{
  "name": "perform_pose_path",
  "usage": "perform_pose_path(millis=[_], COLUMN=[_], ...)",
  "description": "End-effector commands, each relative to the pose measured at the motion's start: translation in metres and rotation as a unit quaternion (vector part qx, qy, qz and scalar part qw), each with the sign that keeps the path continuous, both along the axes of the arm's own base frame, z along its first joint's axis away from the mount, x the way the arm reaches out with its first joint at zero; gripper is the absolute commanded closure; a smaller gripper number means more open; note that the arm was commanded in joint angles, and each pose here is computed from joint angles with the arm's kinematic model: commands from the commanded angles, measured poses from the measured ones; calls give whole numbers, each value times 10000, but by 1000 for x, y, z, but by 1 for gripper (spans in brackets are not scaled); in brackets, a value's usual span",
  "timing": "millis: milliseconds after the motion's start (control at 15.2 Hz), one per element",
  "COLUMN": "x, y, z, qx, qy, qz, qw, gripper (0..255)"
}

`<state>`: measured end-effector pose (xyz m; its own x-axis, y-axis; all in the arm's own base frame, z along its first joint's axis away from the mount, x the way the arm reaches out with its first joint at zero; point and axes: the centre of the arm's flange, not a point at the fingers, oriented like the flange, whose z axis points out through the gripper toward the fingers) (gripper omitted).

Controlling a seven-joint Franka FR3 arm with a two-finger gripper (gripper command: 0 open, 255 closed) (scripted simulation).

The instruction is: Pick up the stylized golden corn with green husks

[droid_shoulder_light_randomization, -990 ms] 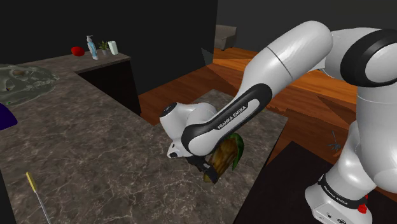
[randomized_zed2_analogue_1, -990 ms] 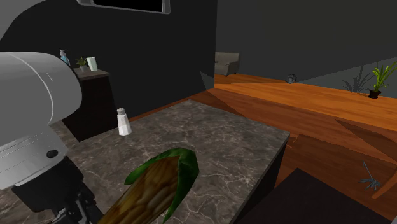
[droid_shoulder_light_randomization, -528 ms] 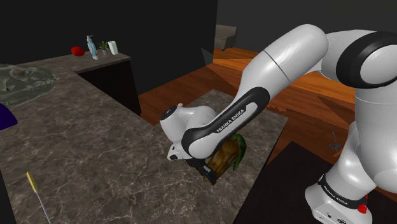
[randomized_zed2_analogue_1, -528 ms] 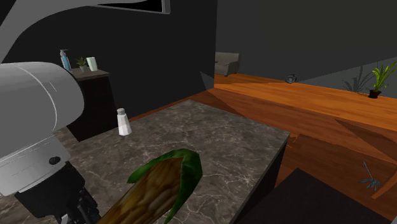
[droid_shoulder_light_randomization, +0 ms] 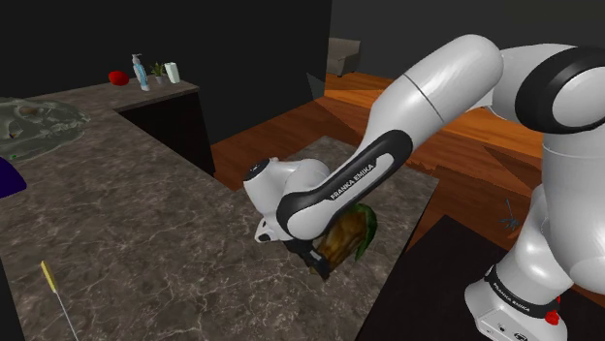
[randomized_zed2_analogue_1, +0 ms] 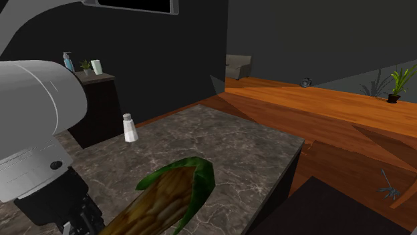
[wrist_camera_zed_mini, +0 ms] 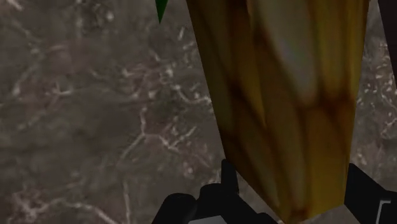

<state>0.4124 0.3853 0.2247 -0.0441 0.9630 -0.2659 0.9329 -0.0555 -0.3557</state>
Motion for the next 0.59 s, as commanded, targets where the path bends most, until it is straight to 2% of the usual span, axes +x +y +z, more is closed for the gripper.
perform_pose_path(millis=[0,528], x=[0,0], y=[-1,-1], z=[9,51], qx=[-6,-6], qy=[3,3], qz=[-6,-6], qw=[10000,10000], gripper=[255,255])
